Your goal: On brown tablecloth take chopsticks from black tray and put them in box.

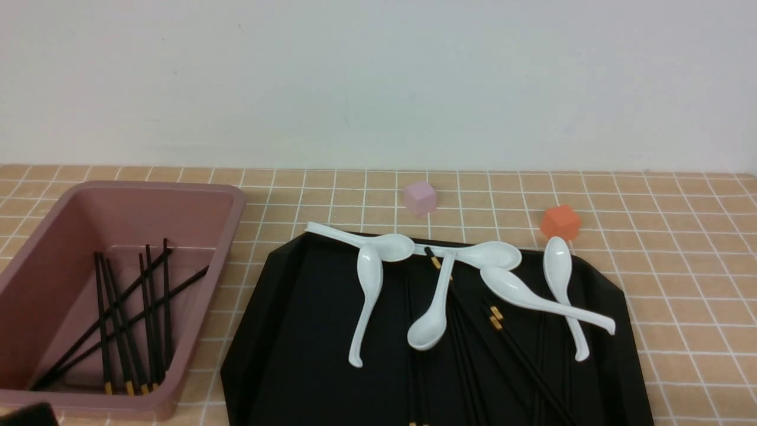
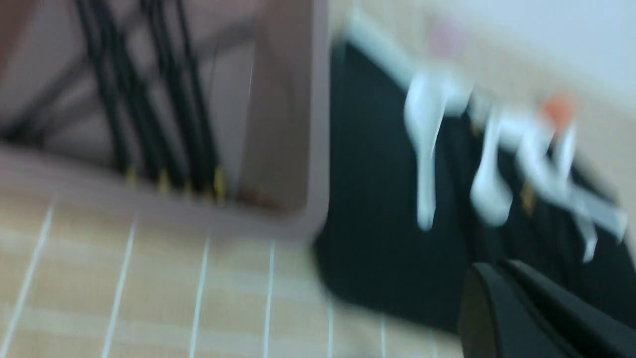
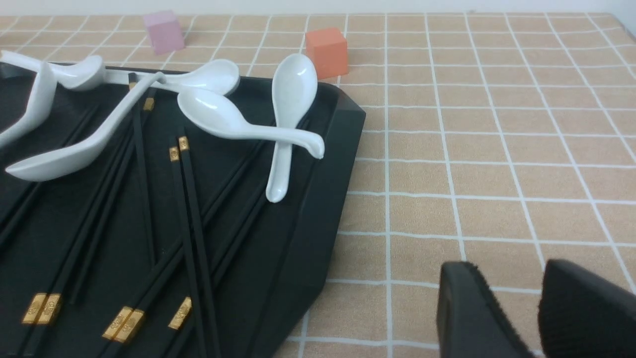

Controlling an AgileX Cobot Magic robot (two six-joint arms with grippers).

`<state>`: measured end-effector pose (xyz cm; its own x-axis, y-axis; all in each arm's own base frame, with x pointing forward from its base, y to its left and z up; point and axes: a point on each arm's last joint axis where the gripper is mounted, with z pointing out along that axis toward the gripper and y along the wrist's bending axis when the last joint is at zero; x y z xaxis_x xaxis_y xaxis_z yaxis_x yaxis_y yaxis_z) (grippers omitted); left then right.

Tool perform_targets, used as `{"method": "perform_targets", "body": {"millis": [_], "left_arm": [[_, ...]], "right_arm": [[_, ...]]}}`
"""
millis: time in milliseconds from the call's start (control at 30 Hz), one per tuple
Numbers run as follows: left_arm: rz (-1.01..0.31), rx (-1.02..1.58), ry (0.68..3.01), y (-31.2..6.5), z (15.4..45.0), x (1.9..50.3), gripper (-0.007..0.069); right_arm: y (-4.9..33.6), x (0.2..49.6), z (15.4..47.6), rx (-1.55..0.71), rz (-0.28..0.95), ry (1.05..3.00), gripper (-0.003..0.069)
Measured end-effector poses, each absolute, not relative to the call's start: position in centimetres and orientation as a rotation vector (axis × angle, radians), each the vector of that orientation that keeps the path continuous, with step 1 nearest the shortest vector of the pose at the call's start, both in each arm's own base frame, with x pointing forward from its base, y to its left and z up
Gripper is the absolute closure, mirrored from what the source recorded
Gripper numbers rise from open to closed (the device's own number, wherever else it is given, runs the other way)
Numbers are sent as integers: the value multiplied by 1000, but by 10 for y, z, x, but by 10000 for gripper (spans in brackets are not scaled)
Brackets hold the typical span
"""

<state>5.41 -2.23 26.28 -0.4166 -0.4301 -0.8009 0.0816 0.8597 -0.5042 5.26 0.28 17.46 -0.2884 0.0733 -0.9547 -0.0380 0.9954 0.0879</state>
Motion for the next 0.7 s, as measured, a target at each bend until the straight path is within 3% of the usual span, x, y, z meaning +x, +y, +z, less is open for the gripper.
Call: {"method": "perform_targets", "body": {"millis": [133,400,700], "left_arm": [[-582,-250,1798,-20,260,45,638],[-584,-245,1773,-19,259,41,638],[-478,-212,1798,-15,246,45,638]], "right_arm": [[3,53,175,26,108,1860,419],[3,53,175,26,108,1860,419],[3,53,175,26,108,1860,419]]}}
